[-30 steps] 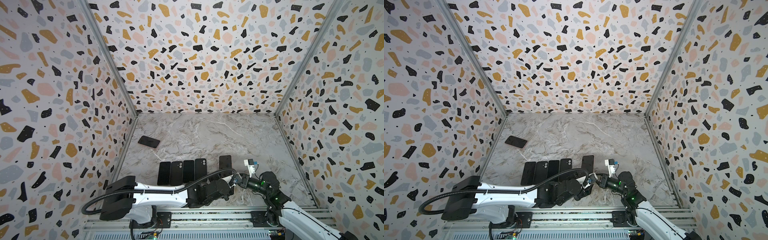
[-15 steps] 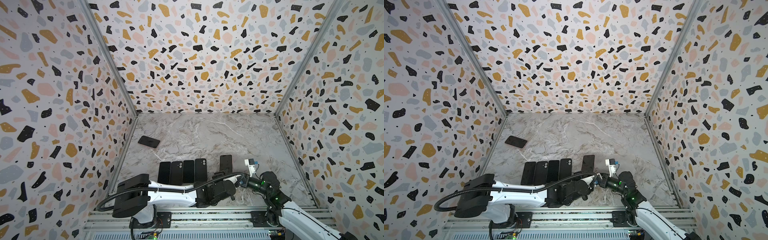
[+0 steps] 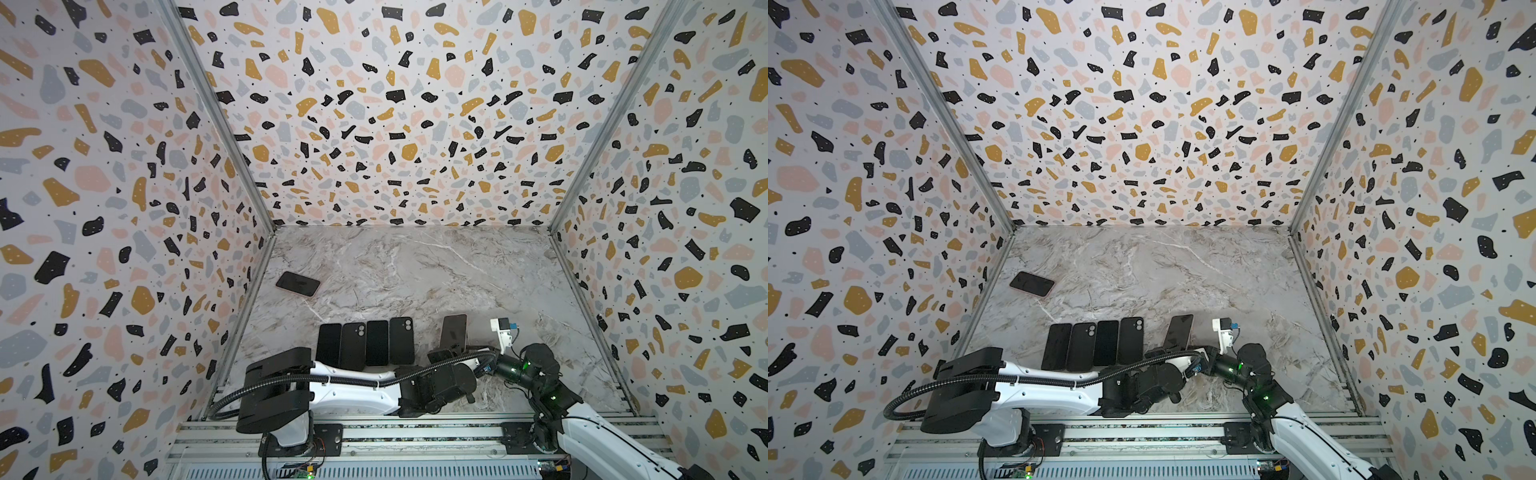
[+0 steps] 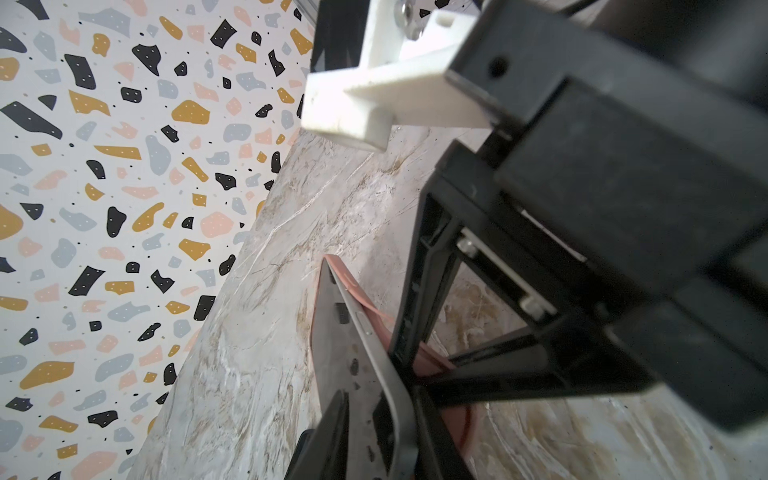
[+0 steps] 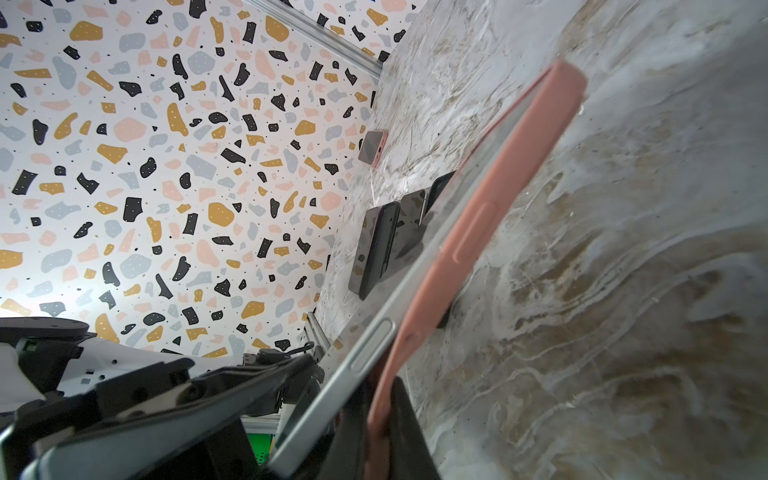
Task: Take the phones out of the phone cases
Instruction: 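Press the pink case edge into the right gripper while left holds the phone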
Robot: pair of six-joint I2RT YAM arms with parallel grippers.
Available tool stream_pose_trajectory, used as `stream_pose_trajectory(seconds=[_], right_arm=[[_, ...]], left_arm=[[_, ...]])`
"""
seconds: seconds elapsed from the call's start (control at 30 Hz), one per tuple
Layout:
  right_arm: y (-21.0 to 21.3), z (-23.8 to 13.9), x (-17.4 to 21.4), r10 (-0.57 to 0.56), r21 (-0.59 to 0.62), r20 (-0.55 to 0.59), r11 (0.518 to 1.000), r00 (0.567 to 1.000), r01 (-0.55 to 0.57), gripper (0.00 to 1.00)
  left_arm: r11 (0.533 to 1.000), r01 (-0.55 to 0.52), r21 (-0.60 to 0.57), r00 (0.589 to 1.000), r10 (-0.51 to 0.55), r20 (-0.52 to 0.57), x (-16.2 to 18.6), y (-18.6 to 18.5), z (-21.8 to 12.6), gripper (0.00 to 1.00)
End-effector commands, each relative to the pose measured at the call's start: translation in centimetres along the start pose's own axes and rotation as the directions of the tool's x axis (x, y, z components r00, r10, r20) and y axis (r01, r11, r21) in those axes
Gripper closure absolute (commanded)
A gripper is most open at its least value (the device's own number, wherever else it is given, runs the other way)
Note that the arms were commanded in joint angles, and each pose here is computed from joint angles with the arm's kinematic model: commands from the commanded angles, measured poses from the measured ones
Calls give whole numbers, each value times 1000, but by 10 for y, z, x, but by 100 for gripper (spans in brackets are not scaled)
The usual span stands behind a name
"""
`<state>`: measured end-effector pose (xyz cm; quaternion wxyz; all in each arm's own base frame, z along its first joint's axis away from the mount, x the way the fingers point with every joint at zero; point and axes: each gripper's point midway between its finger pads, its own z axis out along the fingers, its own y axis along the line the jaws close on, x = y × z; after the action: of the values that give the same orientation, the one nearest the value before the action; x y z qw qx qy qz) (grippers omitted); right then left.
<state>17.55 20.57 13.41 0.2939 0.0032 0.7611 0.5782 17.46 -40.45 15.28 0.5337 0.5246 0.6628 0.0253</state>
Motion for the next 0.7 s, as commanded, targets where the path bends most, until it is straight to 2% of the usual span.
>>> stream_pose_trajectory(seconds=[0.0, 0.53, 0.67], right_arm=[[36, -3, -3, -77, -136, -2, 988, 997, 76, 100], [35, -2, -2, -72, -135, -5, 988, 997, 71, 100], [31, -2, -1, -68, -118, -8, 991, 998, 66, 100]], left_arm=[[998, 33, -44, 999, -32, 25, -14, 11, 3, 76], [999, 24, -24, 1000, -24, 10, -6, 5, 5, 99], [999, 33, -31, 999, -32, 15, -5, 8, 1, 100]])
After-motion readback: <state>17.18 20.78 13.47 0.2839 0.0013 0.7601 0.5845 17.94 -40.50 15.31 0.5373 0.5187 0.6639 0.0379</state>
